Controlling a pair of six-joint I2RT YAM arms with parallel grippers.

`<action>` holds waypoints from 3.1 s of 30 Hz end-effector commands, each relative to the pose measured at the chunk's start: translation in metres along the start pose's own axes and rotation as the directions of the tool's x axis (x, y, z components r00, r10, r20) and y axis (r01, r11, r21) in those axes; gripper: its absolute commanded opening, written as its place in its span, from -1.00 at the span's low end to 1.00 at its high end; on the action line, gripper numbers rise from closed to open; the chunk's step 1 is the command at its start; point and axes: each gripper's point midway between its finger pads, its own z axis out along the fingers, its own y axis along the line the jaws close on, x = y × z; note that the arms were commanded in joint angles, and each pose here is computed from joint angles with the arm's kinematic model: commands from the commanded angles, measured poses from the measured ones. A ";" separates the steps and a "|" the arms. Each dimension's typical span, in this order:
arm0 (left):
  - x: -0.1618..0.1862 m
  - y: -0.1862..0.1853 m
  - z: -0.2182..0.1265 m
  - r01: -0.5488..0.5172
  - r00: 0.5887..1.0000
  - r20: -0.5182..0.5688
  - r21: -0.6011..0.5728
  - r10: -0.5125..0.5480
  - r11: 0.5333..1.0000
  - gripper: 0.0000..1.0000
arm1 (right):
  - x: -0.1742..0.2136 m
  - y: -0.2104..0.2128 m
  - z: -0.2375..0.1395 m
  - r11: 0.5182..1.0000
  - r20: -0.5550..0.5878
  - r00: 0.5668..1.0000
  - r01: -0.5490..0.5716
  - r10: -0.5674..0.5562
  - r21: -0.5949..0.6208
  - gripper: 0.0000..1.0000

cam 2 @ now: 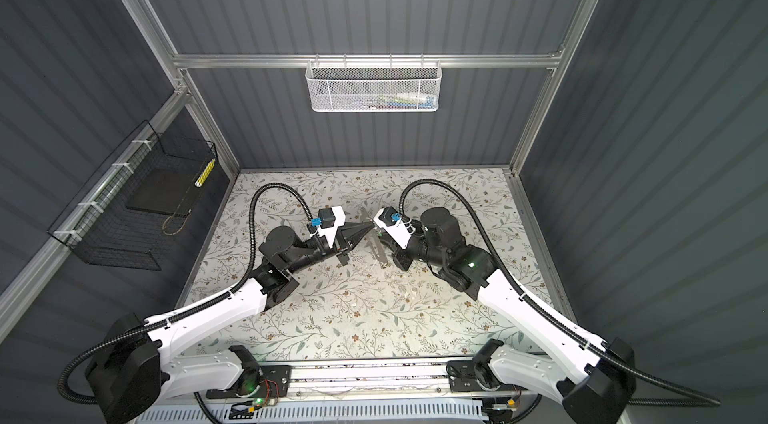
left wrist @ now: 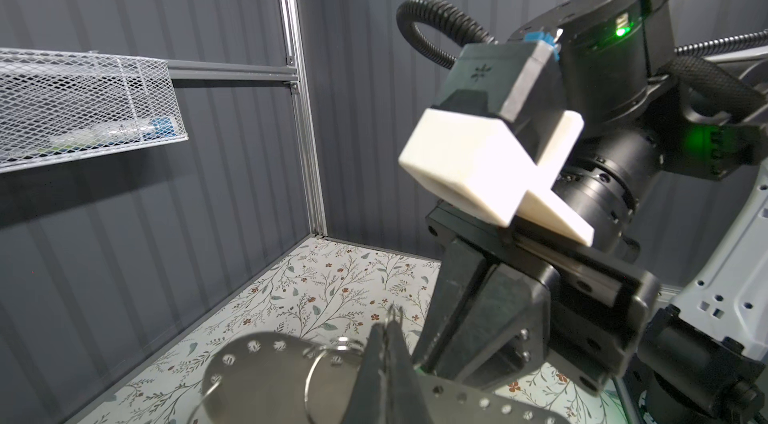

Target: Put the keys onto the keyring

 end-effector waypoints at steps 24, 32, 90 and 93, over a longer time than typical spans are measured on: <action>-0.025 -0.023 -0.009 -0.022 0.990 0.140 0.125 0.004 0.992 -1.00 | -0.005 0.016 -0.064 0.994 0.044 0.993 0.107 -0.105 -0.036 -0.28; -0.027 -0.035 -0.007 -0.024 0.992 0.127 0.225 -0.005 0.974 -1.00 | -0.039 0.022 -0.060 0.985 0.141 0.985 0.117 -0.098 -0.131 -0.48; -0.001 -0.040 -0.013 -0.342 0.869 -0.216 0.387 0.445 0.856 -0.50 | -0.002 0.024 -0.055 0.979 -0.110 0.993 0.024 -0.047 -0.204 -1.00; 0.001 -0.040 -0.013 -0.356 0.852 -0.228 0.407 0.471 0.841 -0.51 | -0.001 0.024 -0.055 0.978 -0.126 0.991 0.018 -0.046 -0.209 -1.00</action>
